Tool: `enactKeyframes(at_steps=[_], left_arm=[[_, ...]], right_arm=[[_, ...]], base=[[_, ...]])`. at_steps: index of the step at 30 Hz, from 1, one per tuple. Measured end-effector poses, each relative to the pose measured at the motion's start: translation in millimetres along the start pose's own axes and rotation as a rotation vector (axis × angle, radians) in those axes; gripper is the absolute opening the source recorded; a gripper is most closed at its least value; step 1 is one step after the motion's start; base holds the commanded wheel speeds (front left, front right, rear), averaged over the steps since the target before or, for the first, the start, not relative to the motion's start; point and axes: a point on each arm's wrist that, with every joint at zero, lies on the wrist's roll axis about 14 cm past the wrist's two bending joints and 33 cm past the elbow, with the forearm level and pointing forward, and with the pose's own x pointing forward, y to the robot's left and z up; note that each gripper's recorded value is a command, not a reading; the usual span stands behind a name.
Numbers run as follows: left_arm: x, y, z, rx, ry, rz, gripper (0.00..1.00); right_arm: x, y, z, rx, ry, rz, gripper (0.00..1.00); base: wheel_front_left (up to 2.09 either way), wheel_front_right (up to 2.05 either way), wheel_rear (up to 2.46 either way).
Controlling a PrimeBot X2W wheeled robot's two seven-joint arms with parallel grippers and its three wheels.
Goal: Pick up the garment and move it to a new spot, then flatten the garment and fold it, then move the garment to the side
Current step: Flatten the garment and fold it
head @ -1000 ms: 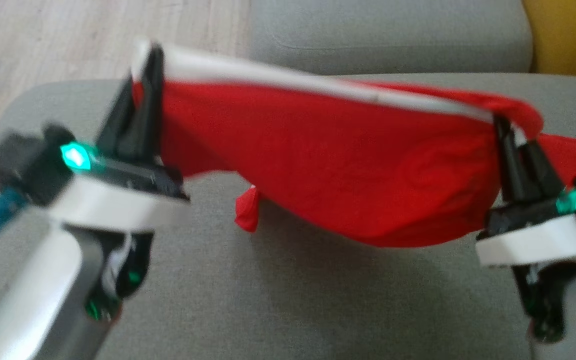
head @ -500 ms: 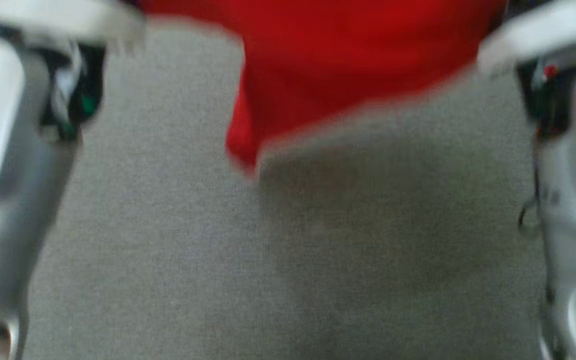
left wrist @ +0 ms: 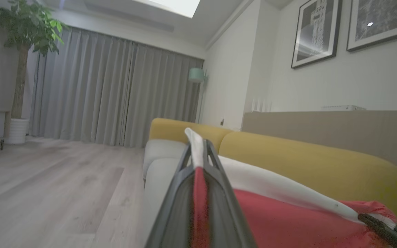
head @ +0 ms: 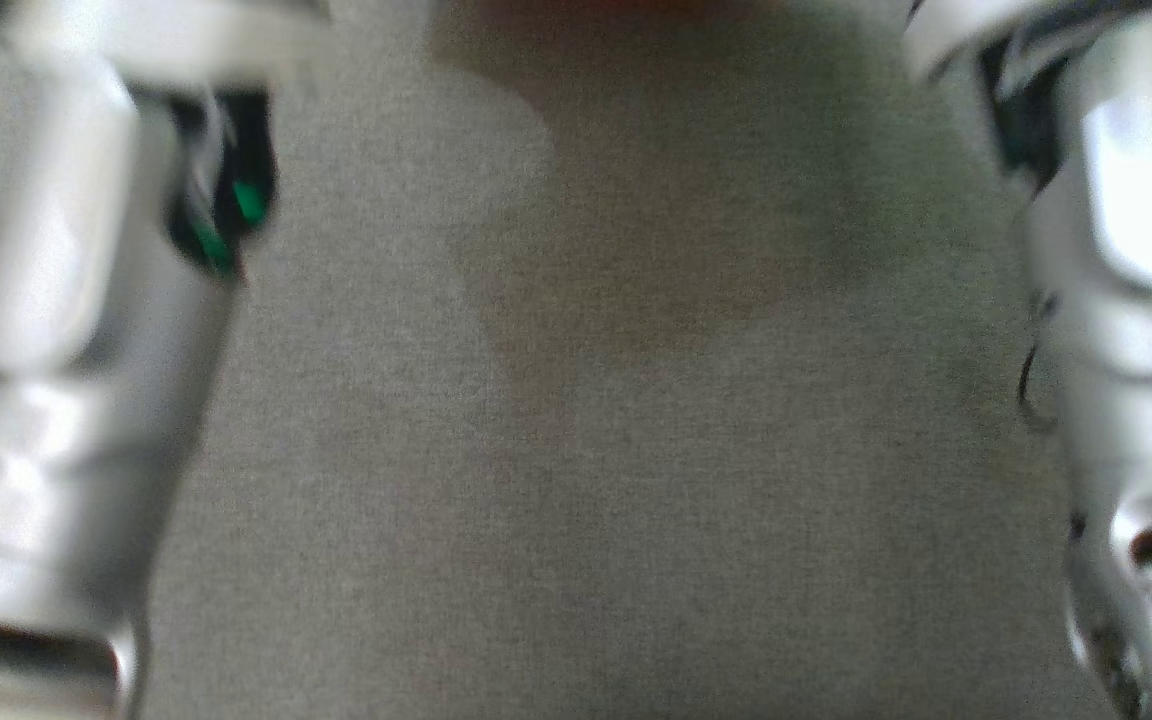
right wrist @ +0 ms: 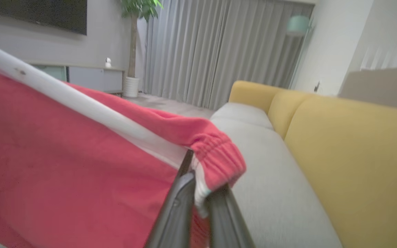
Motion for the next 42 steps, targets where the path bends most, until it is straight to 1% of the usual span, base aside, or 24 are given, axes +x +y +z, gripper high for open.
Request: enactKeyframes(at_steps=[3,5,8,12,15,18,21,26,27,28,31,33,35,39,42], left_arm=[[-36,12,-58,-0.065,0.118,0.055,0.0],[-59,13,-85,-0.101,0.178,0.076,0.0],[-84,8,-101,-0.155,0.216,0.098,0.0],[-105,8,-86,-0.207,0.168,0.144,0.0],[-127,5,-75,-0.221,0.144,0.177,0.0],[-154,-3,-68,-0.224,0.15,0.191,0.0],[-176,-16,-55,-0.219,0.148,0.187,0.0],[-204,-44,-20,-0.217,0.1,0.145,0.0],[-210,-48,-15,-0.219,0.105,0.142,0.0],[-222,-57,-10,-0.226,0.129,0.13,0.0],[-235,-63,-20,-0.241,0.201,0.128,0.0],[-235,-63,-29,-0.249,0.233,0.127,0.0],[-233,-60,-42,-0.268,0.26,0.136,0.0],[-223,-51,-78,-0.255,0.341,0.123,0.0],[-203,-41,-102,-0.232,0.378,0.098,0.0]], right_arm=[[-19,24,-62,0.039,0.122,0.046,0.0],[-38,37,-95,0.087,0.187,0.057,0.0],[-63,43,-120,0.121,0.237,0.048,0.0],[-81,45,-112,0.143,0.199,0.036,0.0],[-97,48,-98,0.153,0.159,0.027,0.0],[-121,51,-88,0.178,0.142,0.012,0.0],[-150,55,-80,0.19,0.134,-0.002,0.0],[-197,57,-62,0.214,0.139,-0.043,0.0],[-207,56,-59,0.22,0.146,-0.055,0.0],[-224,56,-56,0.222,0.167,-0.067,0.0],[-245,57,-65,0.24,0.24,-0.081,0.0],[-251,58,-76,0.251,0.287,-0.086,0.0],[-251,56,-83,0.26,0.312,-0.093,0.0],[-250,55,-108,0.284,0.393,-0.103,0.0],[-237,52,-120,0.287,0.411,-0.105,0.0]], base=[[0.0,0.0,0.0],[0.0,0.0,0.0],[0.0,0.0,0.0],[0.0,0.0,0.0],[0.0,0.0,0.0],[0.0,0.0,0.0],[0.0,0.0,0.0],[0.0,0.0,0.0],[0.0,0.0,0.0],[0.0,0.0,0.0],[0.0,0.0,0.0],[0.0,0.0,0.0],[0.0,0.0,0.0],[0.0,0.0,0.0],[0.0,0.0,0.0]])
